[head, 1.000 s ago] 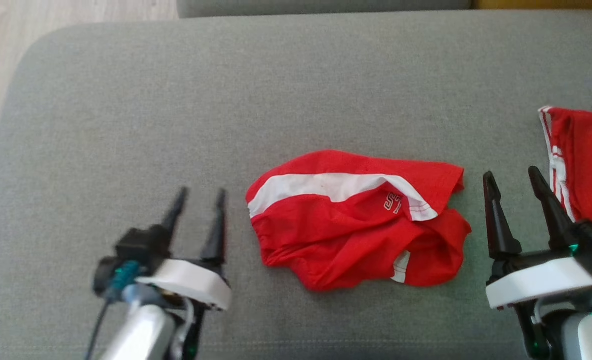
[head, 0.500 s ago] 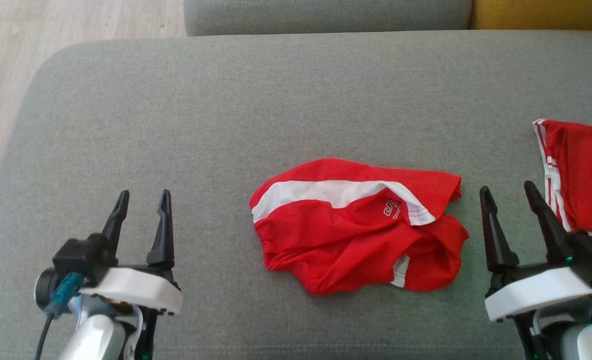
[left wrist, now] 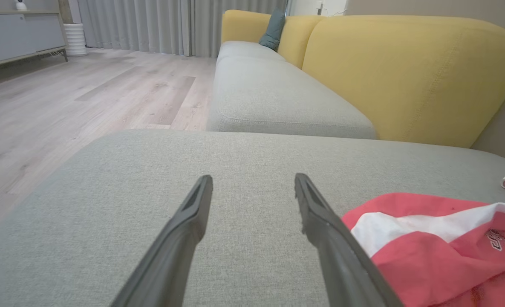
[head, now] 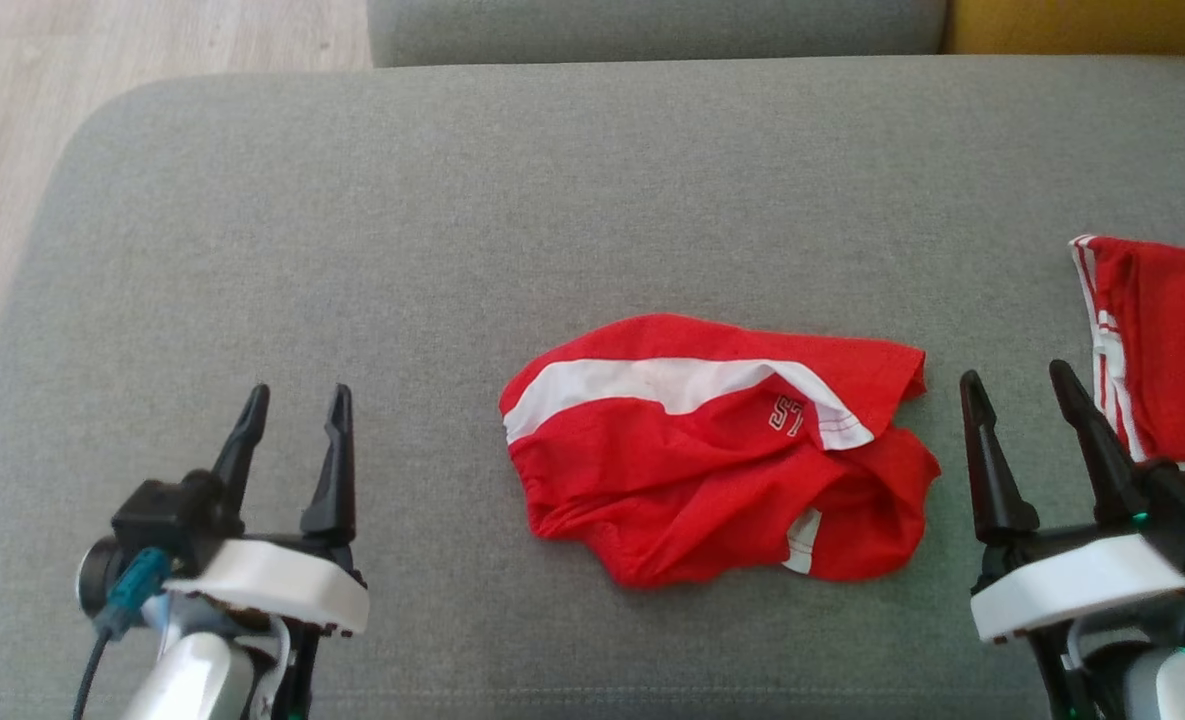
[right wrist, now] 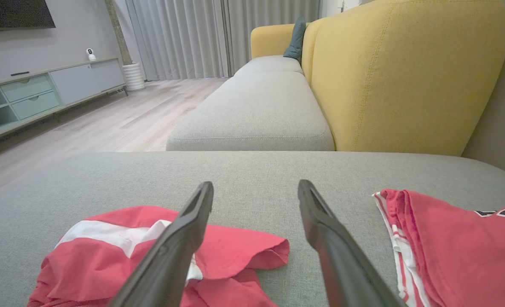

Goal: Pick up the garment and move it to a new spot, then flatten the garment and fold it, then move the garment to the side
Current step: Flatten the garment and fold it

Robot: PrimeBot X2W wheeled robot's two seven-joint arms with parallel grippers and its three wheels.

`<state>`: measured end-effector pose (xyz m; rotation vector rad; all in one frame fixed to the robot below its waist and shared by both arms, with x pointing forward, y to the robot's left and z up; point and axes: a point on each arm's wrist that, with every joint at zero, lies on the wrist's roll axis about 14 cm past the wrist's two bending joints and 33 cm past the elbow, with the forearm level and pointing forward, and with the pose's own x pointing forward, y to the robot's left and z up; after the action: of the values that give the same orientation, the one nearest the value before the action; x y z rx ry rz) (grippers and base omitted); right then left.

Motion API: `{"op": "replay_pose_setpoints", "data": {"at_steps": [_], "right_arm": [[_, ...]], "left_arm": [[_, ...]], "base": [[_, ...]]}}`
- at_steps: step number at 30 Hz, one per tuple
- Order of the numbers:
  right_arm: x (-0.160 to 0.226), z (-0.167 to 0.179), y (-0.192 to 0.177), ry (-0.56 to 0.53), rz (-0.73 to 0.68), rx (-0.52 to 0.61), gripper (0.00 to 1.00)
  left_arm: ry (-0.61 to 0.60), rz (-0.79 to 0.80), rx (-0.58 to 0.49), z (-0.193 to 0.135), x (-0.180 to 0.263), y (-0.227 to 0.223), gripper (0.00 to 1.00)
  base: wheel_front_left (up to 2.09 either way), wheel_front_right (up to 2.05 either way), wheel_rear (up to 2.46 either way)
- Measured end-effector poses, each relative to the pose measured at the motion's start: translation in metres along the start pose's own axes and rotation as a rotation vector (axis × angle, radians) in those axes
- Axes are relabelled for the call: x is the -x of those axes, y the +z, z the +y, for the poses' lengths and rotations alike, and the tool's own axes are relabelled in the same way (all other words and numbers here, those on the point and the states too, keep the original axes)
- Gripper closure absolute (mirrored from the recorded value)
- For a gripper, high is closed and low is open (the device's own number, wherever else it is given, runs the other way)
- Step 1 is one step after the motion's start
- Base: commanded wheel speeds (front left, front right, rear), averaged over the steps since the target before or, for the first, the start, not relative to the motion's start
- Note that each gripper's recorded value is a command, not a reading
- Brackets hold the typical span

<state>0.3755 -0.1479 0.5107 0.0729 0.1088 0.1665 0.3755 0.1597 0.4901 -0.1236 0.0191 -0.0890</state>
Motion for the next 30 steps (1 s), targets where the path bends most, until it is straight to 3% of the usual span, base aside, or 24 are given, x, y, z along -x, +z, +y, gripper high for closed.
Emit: {"op": "replay_pose_setpoints", "data": {"at_steps": [5,15,30], "right_arm": [[-0.004,0.0,-0.004,0.001,0.012,-0.002,0.0],[-0.008,-0.006,-0.027,-0.017,0.08,-0.024,0.0],[-0.011,-0.019,-0.032,-0.053,0.079,-0.05,0.0]], "left_arm": [[-0.103,0.068,0.006,-0.024,-0.007,-0.012,0.0],[-0.298,0.457,0.117,-0.076,-0.032,-0.074,0.0],[-0.363,0.674,0.096,-0.087,-0.03,-0.117,0.0]], "base": [[0.0,0.0,0.0],[0.0,0.0,0.0],[0.0,0.0,0.0]]}}
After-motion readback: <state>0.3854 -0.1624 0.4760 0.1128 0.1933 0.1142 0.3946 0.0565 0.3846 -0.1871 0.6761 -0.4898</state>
